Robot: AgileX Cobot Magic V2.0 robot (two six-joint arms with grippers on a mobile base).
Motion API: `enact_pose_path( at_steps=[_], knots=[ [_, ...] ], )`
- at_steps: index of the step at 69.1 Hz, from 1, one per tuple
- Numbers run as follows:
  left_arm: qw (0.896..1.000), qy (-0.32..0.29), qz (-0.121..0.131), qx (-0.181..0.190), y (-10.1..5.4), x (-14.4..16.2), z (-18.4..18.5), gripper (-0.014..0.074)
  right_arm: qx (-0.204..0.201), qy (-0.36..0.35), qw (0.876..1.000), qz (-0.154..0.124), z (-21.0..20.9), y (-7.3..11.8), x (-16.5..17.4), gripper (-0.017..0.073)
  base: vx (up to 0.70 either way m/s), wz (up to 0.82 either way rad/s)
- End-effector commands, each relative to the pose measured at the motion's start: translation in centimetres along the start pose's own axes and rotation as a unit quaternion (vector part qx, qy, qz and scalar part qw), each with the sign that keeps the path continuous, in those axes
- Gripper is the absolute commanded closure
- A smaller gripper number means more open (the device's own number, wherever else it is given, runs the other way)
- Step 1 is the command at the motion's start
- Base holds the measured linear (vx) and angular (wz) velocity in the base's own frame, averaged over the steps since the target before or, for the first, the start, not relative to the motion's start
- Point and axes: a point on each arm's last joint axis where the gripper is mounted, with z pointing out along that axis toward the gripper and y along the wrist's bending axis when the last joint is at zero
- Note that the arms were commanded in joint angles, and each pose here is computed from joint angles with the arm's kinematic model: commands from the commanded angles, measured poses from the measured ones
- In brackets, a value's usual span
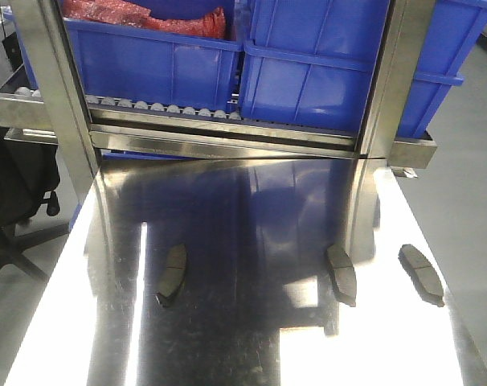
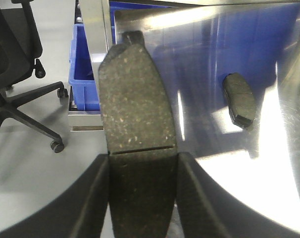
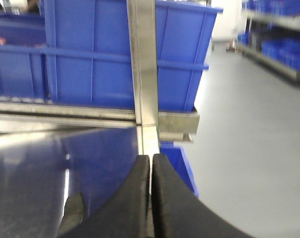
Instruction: Move and align brake pads A on conveyor
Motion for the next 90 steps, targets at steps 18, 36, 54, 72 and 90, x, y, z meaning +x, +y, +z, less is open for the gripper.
enact_pose_path(
  at_steps=[18, 36, 54, 72, 90],
  knots=[
    [0.998, -0.057, -0.002, 0.007, -0.2, -1.7, -0.5, 0.0493, 0.005, 0.058, 0.998, -0.007, 3.9, 0.0, -4.3, 0.0498, 0.00, 0.00],
    [0.998, -0.057, -0.002, 0.007, -0.2, -1.7, -0.5, 0.0493, 0.005, 0.063, 0.998, -0.011, 3.9, 0.0, -4.2, 0.0004, 0.00, 0.00],
    [0.998, -0.057, -0.002, 0.007, -0.2, -1.7, -0.5, 0.0493, 0.003, 0.058, 0.998, -0.004, 4.1, 0.0, -4.3, -0.0161, 0.00, 0.00],
    [0.998, -0.057, -0.002, 0.007, -0.2, -1.7, -0.5, 0.0493, 0.005, 0.217, 0.976, 0.002, 10.0, 0.0, -4.3, -0.0089, 0.00, 0.00],
    [0.998, -0.057, -0.002, 0.007, -0.2, -1.7, -0.5, 0.0493, 0.017, 0.371, 0.928, 0.025, 19.1, -0.1, -3.3, -0.0016, 0.00, 0.00]
  ],
)
